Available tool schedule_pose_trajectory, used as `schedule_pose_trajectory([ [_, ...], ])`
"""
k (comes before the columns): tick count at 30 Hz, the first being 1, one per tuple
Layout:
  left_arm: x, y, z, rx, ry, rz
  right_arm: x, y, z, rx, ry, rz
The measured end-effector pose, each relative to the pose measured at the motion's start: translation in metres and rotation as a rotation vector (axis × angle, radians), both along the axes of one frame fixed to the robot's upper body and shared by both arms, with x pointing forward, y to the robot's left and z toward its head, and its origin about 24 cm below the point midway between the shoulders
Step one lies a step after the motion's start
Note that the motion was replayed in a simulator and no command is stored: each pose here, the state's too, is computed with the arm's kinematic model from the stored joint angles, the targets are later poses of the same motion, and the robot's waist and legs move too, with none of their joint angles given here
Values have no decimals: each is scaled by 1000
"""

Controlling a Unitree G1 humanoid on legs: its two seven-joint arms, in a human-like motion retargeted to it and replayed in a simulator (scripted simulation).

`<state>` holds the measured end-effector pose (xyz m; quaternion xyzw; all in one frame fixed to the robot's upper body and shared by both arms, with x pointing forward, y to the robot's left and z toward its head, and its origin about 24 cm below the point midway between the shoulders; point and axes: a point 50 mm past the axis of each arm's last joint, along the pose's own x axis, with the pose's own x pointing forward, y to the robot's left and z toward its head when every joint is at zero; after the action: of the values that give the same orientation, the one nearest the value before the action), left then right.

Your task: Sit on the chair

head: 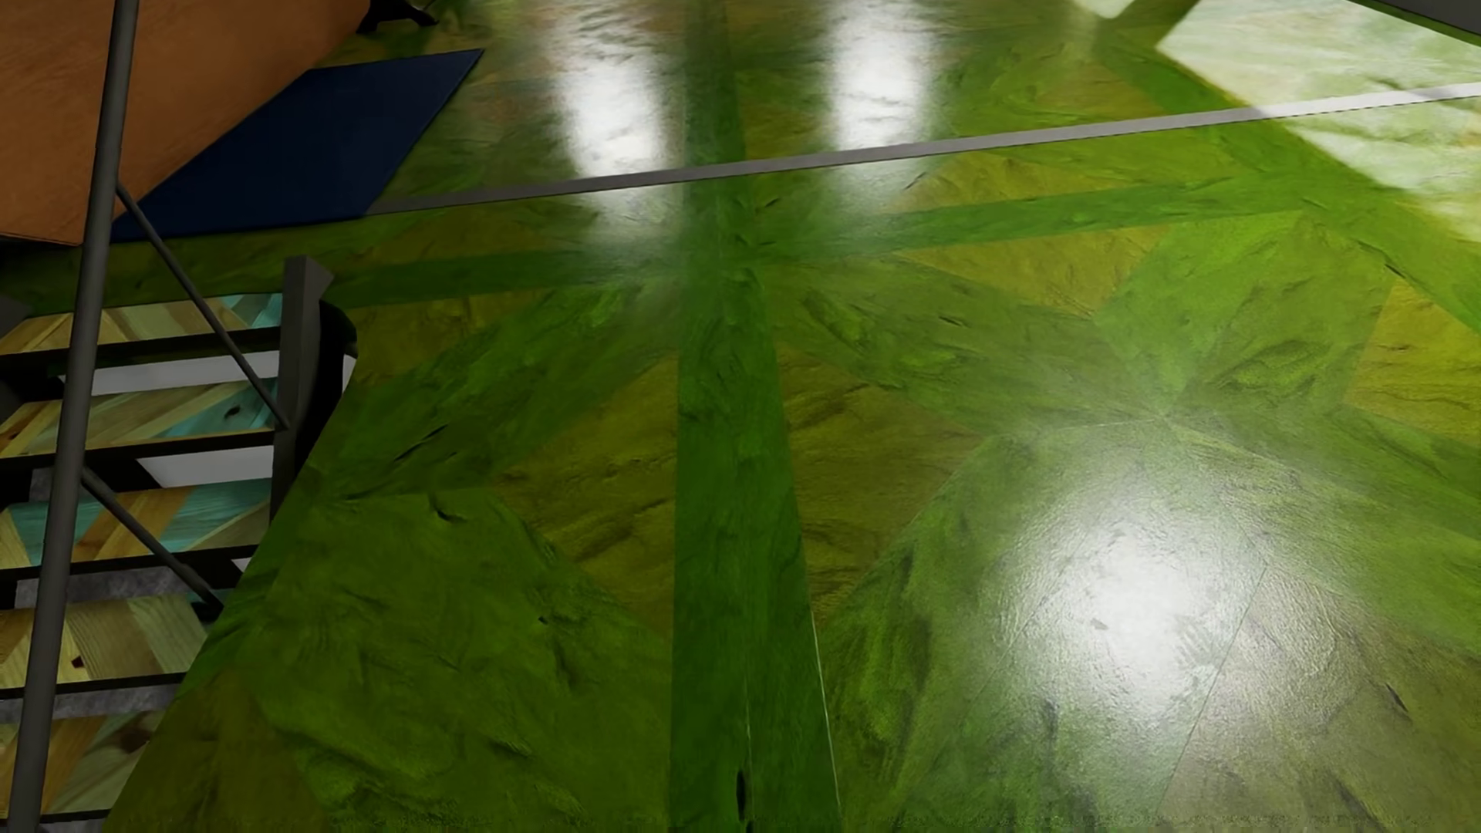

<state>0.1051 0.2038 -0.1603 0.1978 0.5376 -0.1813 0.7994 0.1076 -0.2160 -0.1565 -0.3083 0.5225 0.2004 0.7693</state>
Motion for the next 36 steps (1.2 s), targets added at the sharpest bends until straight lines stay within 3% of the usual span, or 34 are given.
schedule_pose_trajectory([
  [6,42,-23,13,-75,-72,-124,44,20,15,86,-54,181],
  [12,124,-44,59,-29,-331,-390,116,50,57,78,-239,510],
  [14,150,-50,80,18,-454,-435,138,66,75,33,-335,648],
  [15,161,-59,92,-10,-538,-511,157,72,94,76,-398,719],
  [21,215,-88,179,74,-865,-890,206,112,151,-107,-642,1089],
  [25,224,-103,262,81,-1260,-1038,225,133,217,-177,-985,1289],
  [31,193,-103,362,-51,-1740,-1011,203,140,316,-62,-1497,1377],
  [36,161,-99,402,-168,-1941,-993,180,132,355,25,-1684,1355],
])
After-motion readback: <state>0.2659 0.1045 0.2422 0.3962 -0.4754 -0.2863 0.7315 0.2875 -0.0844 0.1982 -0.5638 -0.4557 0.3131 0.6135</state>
